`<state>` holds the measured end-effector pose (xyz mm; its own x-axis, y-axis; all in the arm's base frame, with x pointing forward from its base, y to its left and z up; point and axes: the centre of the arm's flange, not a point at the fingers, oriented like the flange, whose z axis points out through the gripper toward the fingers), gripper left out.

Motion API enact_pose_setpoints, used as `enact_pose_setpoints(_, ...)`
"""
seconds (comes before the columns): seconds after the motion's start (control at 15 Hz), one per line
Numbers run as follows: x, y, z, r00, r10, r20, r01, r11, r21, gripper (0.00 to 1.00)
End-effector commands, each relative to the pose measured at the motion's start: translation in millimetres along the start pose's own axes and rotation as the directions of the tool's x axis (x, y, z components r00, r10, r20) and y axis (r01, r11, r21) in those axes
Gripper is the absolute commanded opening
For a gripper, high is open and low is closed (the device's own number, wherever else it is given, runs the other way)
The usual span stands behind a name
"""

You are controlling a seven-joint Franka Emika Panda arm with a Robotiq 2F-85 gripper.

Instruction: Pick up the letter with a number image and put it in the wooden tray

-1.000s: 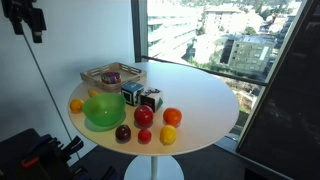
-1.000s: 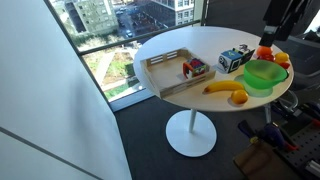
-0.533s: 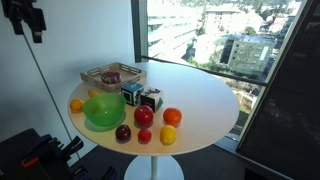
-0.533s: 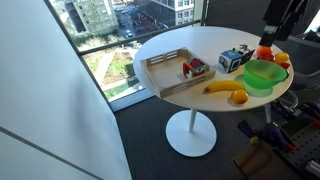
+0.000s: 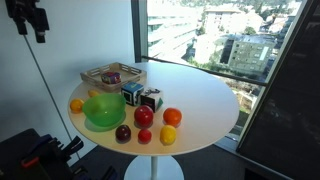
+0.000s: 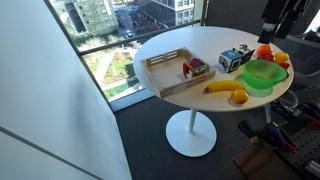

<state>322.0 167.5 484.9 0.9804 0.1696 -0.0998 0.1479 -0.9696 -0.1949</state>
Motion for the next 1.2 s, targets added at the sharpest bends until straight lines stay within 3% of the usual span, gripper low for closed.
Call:
enact_pose_setpoints(0.0,11.4,9.5,-12.9,0.999,0.026,-0.040,-0.027,0.999,-0.024,1.00)
enact_pose_setpoints(0.6,56.7,54.4,-36.2,0.978,0.105,-0.181,-0.129,0.983,-0.127,1.00)
enact_pose_setpoints(1.13,103.1,99.9,-53.7,0.953,0.222,-0.207,-0.263,0.944,-0.198,1.00)
